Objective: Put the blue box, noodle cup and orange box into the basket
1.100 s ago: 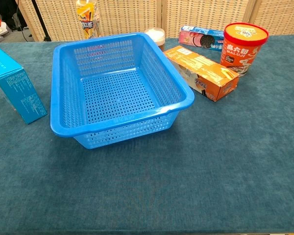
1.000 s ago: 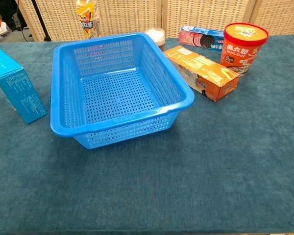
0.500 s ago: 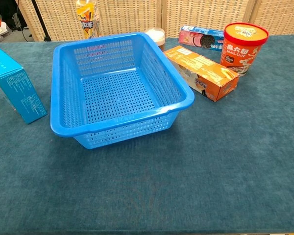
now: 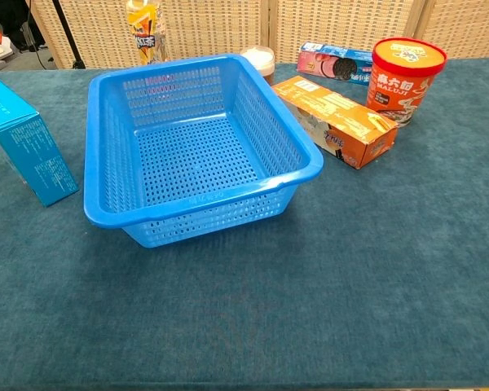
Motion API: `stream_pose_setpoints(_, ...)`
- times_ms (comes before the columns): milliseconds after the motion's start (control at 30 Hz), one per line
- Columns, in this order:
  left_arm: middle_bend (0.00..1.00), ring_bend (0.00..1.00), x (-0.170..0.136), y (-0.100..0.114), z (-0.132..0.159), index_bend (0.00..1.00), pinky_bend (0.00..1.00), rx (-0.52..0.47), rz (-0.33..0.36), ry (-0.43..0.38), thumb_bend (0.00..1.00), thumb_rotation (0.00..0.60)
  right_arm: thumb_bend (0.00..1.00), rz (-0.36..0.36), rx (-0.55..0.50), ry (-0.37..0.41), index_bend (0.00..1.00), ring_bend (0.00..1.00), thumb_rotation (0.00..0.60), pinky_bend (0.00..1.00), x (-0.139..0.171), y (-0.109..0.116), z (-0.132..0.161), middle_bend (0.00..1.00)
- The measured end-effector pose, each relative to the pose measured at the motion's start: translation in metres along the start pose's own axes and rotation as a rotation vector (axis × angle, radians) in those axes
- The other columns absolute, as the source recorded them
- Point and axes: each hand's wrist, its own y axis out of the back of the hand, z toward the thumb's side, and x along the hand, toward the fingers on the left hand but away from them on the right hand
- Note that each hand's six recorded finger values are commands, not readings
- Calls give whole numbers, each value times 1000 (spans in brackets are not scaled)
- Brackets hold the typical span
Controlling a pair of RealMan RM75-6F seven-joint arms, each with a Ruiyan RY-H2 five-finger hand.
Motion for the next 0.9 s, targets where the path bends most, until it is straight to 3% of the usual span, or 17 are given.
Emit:
stream_pose_setpoints(167, 0, 13, 21, 14, 7, 24, 131, 13, -11, -45, 297, 600, 260, -2, -7, 5, 146, 0, 600, 0, -1, 1, 1, 0)
stream_pose_setpoints(267, 0, 13, 39, 23, 14, 24, 131, 17, -51, -90, 297, 600, 260, -5, -12, 7, 146, 0, 600, 0, -1, 1, 2, 0)
stream_pose_setpoints(500, 0, 13, 88, 32, 24, 24, 131, 54, -239, -170, 296, 600, 260, -5, -17, 3, 146, 0, 600, 0, -2, 2, 0, 0)
stream_pose_setpoints(900, 0, 11, 155, 35, 36, 24, 131, 52, -510, -188, 305, 600, 260, -2, -19, -15, 146, 0, 600, 0, -3, 1, -7, 0)
